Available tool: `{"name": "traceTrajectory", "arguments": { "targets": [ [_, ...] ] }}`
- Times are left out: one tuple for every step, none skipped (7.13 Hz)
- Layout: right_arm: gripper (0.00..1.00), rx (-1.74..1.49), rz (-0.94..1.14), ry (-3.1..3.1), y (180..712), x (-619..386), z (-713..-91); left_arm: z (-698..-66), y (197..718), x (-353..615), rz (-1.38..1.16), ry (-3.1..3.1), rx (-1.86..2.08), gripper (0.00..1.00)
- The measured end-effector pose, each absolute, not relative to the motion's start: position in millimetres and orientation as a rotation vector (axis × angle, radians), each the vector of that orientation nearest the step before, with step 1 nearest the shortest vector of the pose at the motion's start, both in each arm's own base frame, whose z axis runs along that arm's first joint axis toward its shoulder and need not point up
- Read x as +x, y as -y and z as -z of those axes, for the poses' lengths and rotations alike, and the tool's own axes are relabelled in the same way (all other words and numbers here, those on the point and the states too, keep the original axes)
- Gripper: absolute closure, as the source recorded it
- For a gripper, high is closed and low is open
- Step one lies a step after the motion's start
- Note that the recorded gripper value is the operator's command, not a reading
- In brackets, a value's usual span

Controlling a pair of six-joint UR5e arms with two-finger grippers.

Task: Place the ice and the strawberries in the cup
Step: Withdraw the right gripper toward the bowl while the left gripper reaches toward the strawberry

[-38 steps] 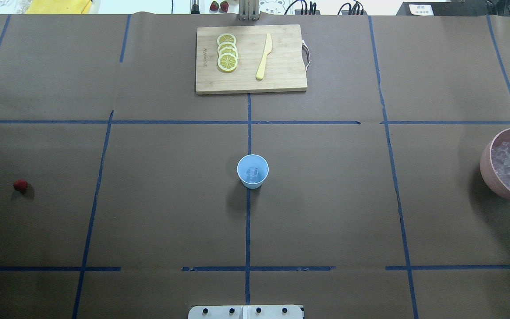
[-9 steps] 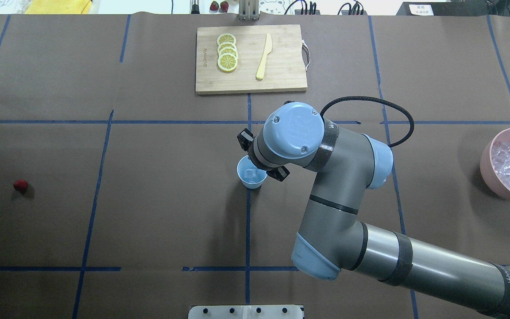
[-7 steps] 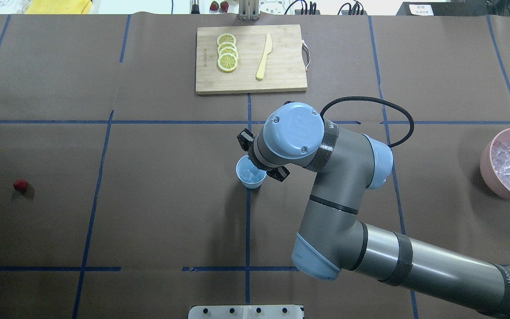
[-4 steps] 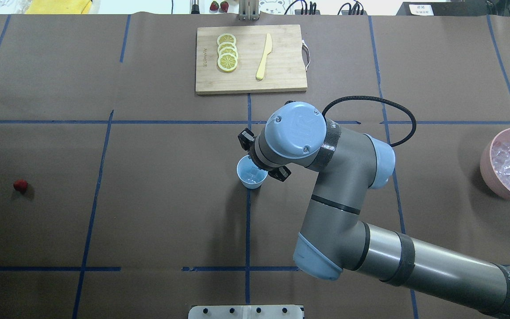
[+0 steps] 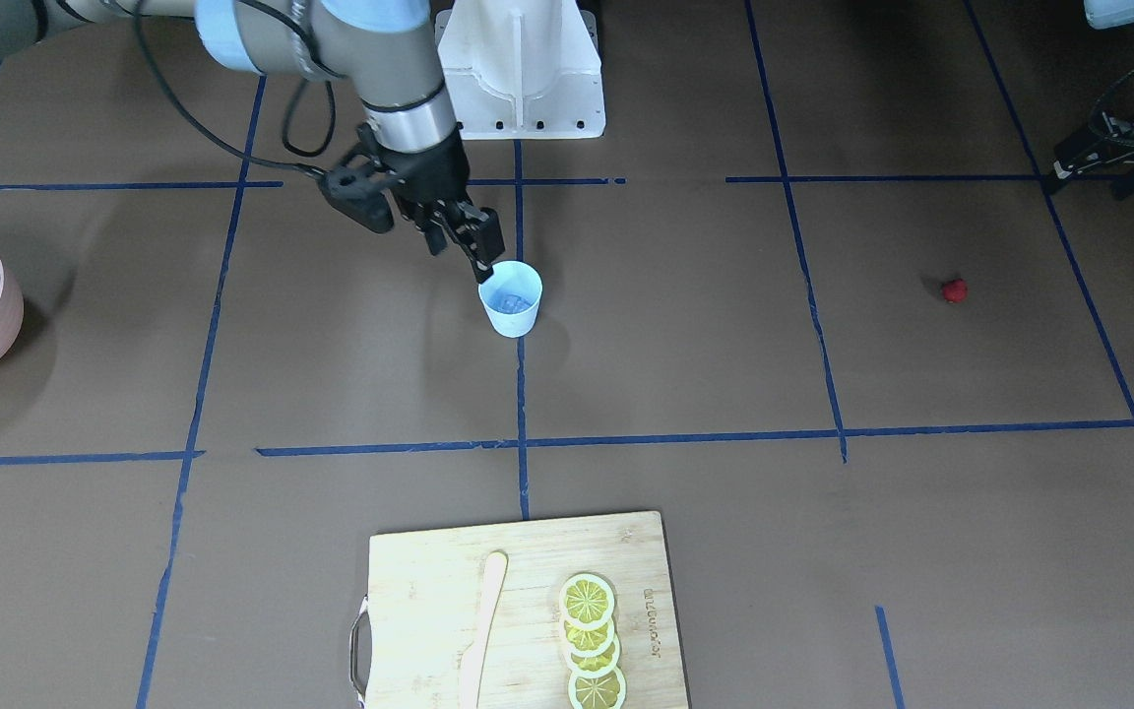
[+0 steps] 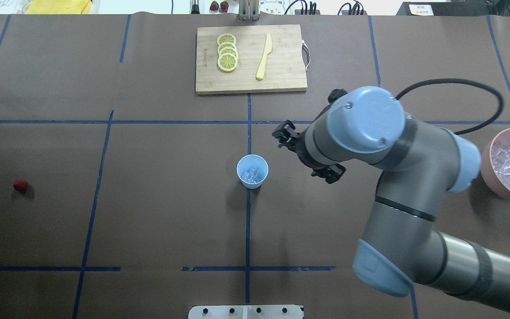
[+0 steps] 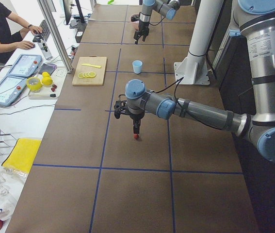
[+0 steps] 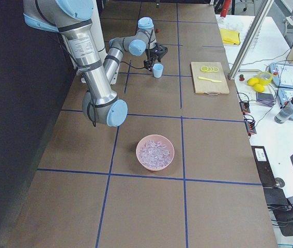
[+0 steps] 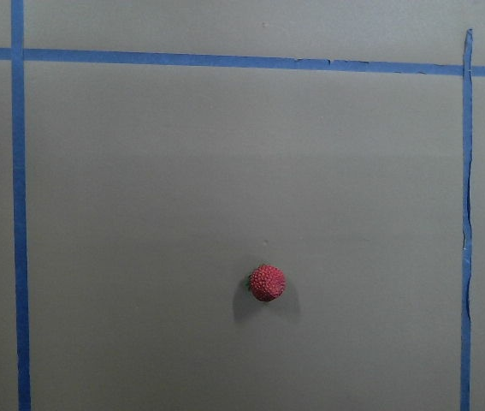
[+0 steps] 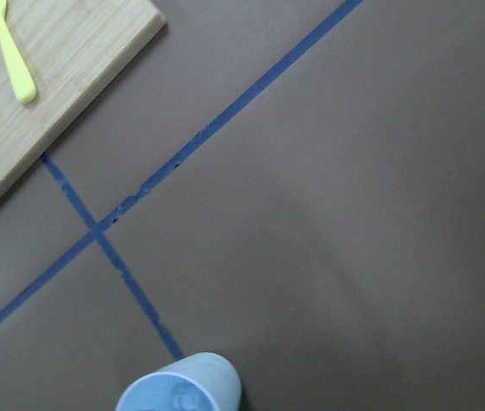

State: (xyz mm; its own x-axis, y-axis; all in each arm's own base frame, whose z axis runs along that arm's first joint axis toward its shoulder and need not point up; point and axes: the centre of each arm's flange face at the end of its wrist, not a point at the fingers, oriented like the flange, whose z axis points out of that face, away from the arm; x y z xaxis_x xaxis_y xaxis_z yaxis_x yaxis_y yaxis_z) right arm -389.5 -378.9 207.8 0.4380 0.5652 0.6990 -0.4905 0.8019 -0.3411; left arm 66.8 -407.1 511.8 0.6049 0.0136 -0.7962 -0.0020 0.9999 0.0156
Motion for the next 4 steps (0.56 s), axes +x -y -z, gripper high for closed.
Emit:
{"name": "traceTrajectory", "arguments": {
  "targets": [
    [0.00, -0.081, -0.591, 0.875, 375, -352, -233, -512, 408, 67, -0.009, -0.914, 0.018, 0.00],
    [0.00, -0.068, -0.524, 0.848, 375, -313, -258, -513, 409, 67, -0.008, -0.901, 0.024, 0.00],
    [0.00, -0.061, -0.465, 0.829, 378, -276, -280, -515, 410, 70, -0.014, -0.890, 0.024, 0.00],
    [0.00, -0.058, -0.414, 0.817, 384, -241, -300, -517, 410, 80, -0.024, -0.876, 0.017, 0.00]
  ]
}}
